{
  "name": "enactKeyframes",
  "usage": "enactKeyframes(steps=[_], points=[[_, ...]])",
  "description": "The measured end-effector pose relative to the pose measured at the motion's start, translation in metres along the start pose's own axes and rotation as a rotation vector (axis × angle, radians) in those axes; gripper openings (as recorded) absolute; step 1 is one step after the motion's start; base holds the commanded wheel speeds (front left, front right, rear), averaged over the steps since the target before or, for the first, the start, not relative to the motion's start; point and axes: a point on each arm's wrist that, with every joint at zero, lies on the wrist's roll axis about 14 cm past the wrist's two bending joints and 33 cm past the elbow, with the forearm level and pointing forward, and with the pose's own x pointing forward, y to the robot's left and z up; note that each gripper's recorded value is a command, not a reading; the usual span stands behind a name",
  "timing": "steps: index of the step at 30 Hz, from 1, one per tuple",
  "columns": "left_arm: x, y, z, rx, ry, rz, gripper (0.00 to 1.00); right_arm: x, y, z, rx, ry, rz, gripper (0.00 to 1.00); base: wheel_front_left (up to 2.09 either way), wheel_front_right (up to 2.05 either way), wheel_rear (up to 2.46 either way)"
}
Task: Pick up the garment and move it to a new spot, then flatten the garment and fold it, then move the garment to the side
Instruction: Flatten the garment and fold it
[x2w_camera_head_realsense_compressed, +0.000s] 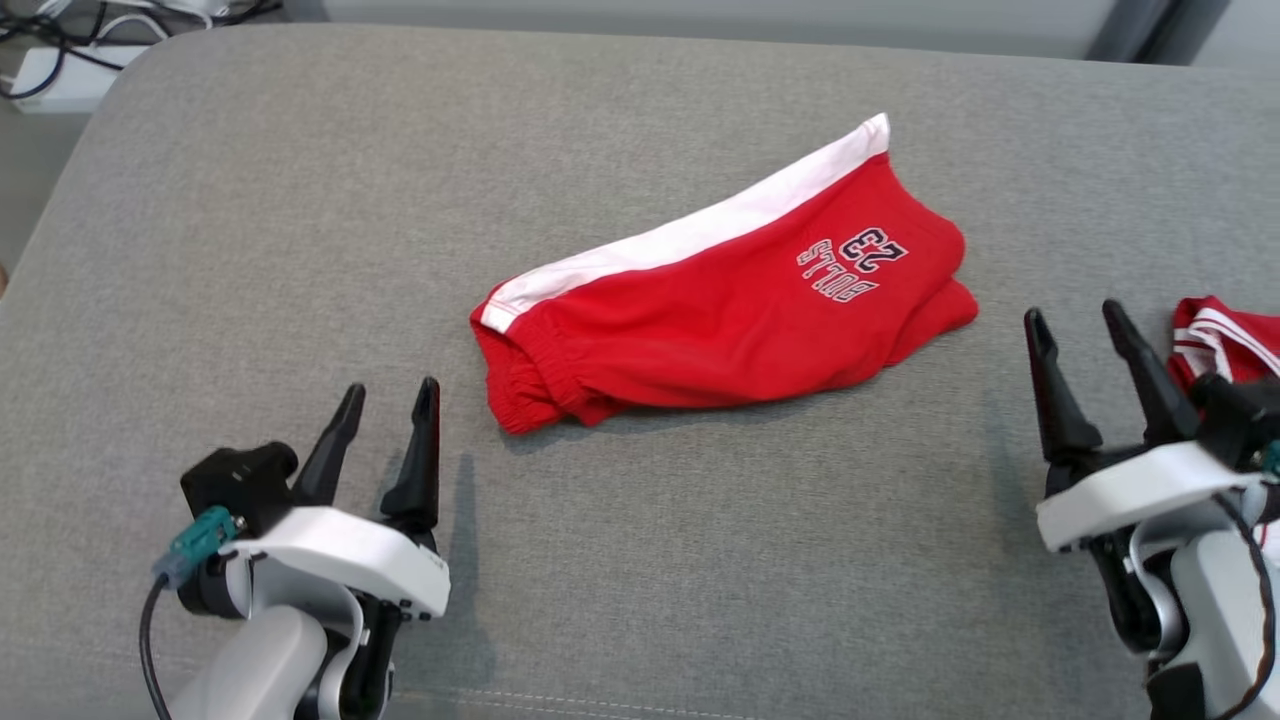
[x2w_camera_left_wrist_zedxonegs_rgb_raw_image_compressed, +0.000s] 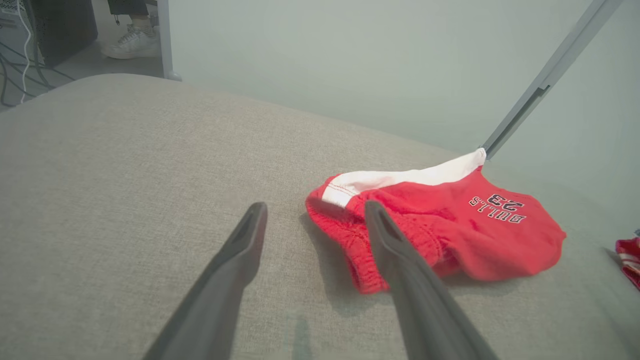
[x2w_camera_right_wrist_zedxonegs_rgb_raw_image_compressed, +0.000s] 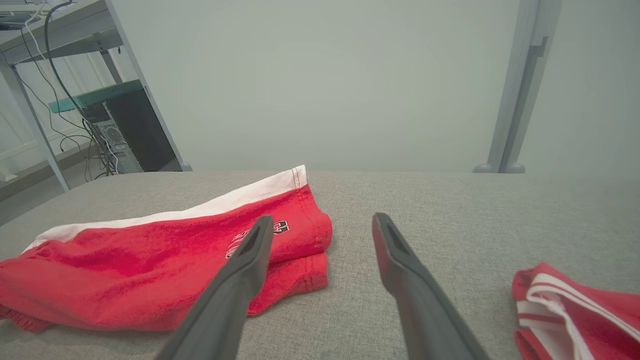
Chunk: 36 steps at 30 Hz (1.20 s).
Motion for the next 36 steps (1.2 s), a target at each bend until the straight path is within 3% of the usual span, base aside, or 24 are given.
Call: enactKeyframes(steps=[11,21,28,36], points=[[-0.008,-0.009,-0.003,0.006,0.013,-0.014,1.00,-0.016,-0.005,0.006,-0.010,-0.020,-0.034,1.00,0.00,0.00,0.00],[0.029,-0.040,-0.030,-0.130,0.188,-0.127,1.00,0.052,-0.004,0.010,-0.109,0.078,0.064,1.00,0.00,0.00,0.00],[0.055,-0.044,-0.058,-0.243,0.313,-0.136,1.00,0.084,0.006,-0.031,-0.133,0.267,0.126,1.00,0.00,0.00,0.00],[0.060,-0.047,-0.089,-0.322,0.426,-0.134,1.00,0.091,0.013,-0.074,-0.103,0.444,0.154,1.00,0.00,0.00,0.00]])
